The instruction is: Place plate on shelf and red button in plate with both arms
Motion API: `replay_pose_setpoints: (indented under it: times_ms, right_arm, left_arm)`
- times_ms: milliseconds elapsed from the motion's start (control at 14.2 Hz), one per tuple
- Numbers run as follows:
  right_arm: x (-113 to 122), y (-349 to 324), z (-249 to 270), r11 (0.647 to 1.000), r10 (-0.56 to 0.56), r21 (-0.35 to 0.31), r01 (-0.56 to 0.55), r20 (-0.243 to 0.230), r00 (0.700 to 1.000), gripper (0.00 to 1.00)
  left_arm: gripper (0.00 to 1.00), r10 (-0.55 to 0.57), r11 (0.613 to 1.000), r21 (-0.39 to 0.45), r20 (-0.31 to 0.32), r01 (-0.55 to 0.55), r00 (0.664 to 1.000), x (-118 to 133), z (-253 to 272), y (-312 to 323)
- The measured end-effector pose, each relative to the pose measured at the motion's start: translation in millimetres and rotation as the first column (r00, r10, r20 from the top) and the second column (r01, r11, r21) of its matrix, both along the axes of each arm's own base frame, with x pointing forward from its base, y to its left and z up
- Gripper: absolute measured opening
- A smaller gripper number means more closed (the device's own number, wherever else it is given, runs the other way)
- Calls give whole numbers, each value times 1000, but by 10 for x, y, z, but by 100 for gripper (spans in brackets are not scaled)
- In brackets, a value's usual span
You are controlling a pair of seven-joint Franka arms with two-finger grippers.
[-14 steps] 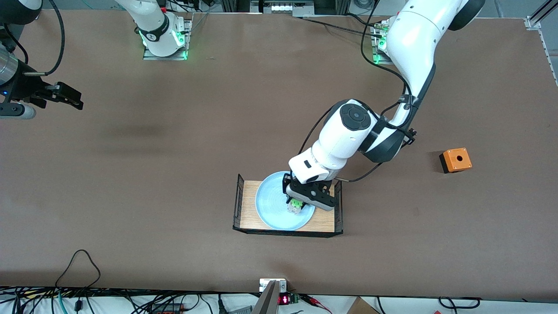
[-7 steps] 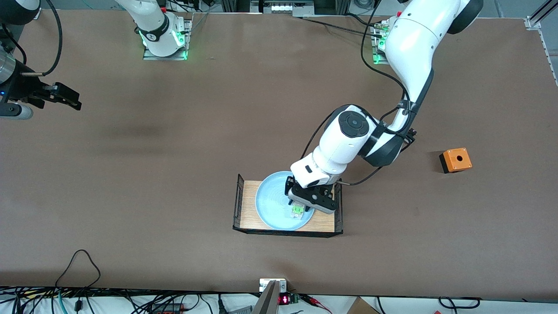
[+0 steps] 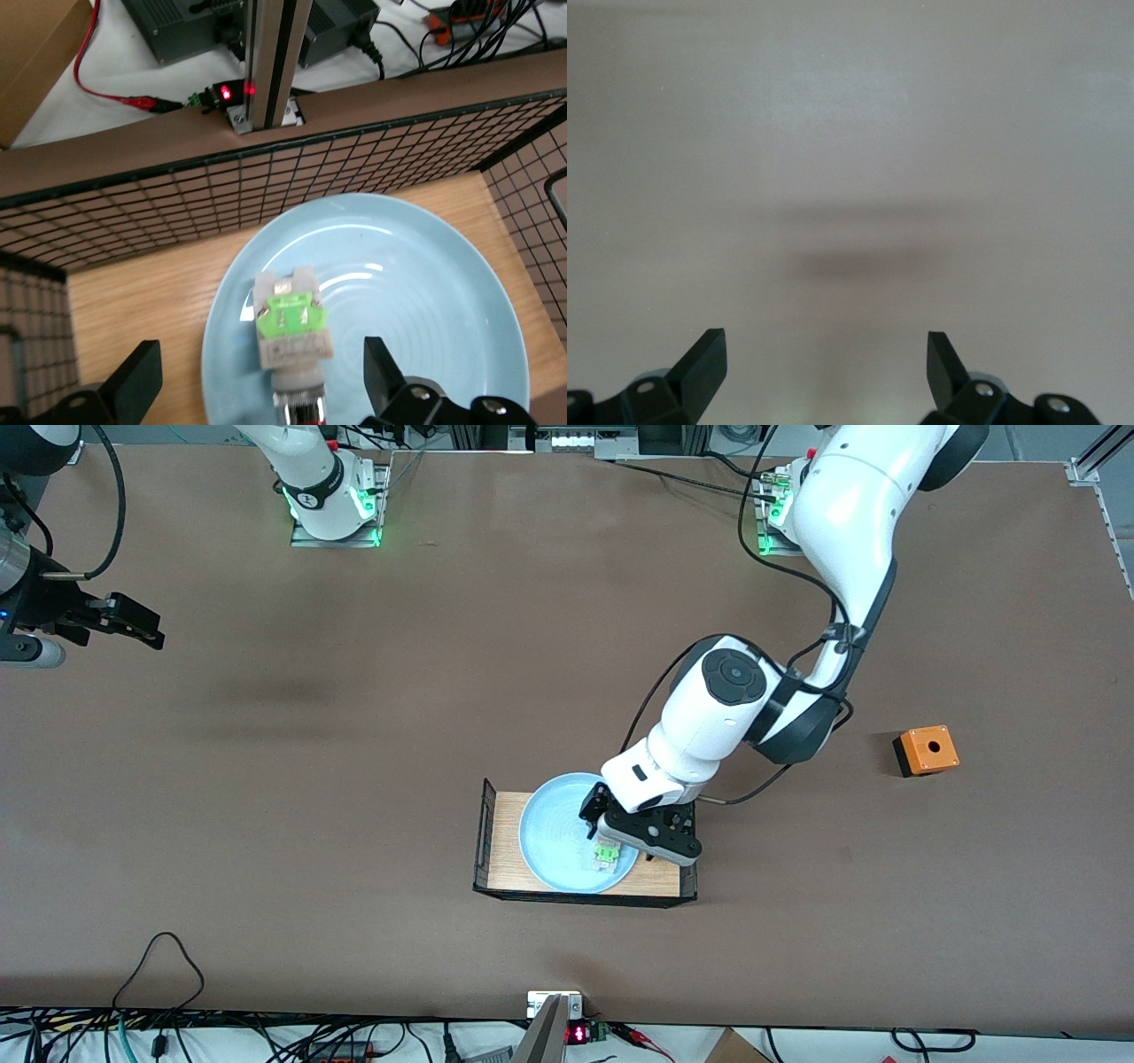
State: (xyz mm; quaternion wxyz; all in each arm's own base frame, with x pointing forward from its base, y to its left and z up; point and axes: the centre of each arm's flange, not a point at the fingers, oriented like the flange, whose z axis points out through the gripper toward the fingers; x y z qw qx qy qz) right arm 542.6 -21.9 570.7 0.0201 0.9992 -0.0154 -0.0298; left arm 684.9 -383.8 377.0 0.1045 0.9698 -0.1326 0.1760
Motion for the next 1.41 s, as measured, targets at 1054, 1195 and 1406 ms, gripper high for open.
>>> replay_pose_setpoints:
  times_ms: [1054,1195,1406]
  right_arm:
    - [15,-166,-2,1000,-30,0,30,13,999,100]
    - [17,-172,-4,1000,-31,0,31,14,999,100]
    - [19,-171,-6,1000,-29,0,29,14,999,100]
  left_arm:
    - [100,242,925,377,-487,-48,839,-628,1407,1919]
    - [100,187,936,352,-458,-16,869,-709,1486,2114]
    - [100,112,955,297,-419,20,901,-1041,1532,2416]
